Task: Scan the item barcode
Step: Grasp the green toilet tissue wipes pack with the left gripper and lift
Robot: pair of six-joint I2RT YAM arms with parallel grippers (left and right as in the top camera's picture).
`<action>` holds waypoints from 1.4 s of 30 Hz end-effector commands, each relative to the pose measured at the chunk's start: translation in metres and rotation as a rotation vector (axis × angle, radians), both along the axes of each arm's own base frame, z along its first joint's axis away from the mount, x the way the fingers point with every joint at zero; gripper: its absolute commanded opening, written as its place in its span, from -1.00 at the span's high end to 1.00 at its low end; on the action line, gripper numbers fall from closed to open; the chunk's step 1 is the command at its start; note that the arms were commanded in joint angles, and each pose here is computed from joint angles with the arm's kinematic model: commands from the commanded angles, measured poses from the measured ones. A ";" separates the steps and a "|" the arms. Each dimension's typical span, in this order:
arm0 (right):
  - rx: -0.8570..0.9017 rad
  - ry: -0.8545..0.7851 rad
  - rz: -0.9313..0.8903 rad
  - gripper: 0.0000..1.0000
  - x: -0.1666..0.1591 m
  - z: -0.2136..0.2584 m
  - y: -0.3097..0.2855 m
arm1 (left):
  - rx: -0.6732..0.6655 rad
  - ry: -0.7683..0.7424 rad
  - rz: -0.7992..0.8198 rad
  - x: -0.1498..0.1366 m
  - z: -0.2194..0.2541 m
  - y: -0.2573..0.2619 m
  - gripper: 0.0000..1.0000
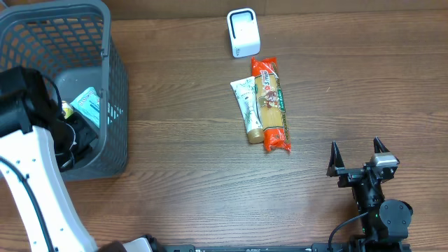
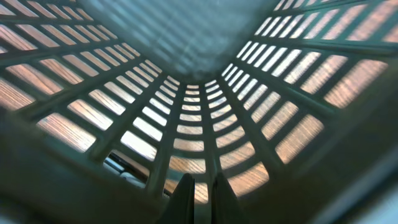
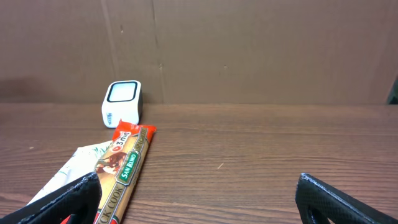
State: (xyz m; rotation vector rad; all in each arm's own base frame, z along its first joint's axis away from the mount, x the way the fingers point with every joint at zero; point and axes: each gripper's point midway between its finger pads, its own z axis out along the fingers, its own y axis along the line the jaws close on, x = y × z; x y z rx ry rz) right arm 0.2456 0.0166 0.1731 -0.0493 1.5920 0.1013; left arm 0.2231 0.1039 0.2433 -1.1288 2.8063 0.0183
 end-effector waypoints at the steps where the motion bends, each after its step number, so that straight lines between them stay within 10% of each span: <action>1: -0.012 -0.003 0.009 -1.00 0.000 -0.002 0.002 | 0.075 -0.069 -0.005 -0.004 0.014 0.004 0.92; 10: -0.012 -0.003 0.009 -1.00 0.000 -0.002 0.002 | 0.247 -0.433 0.056 0.110 0.034 0.060 0.82; 11: -0.012 -0.003 0.009 -1.00 0.000 -0.002 0.002 | 0.247 -0.439 0.055 0.117 0.031 0.063 0.58; 13: -0.012 -0.003 0.009 -1.00 0.000 -0.002 0.002 | 0.218 -0.435 0.044 0.137 0.014 0.066 -1.00; 32: -0.012 -0.003 0.009 -1.00 0.000 -0.002 0.002 | 0.101 -0.171 0.039 0.186 -0.138 0.088 -0.97; 42: -0.012 -0.003 0.009 -1.00 0.000 -0.002 0.002 | 0.080 -0.067 0.050 0.180 -0.180 0.089 -0.58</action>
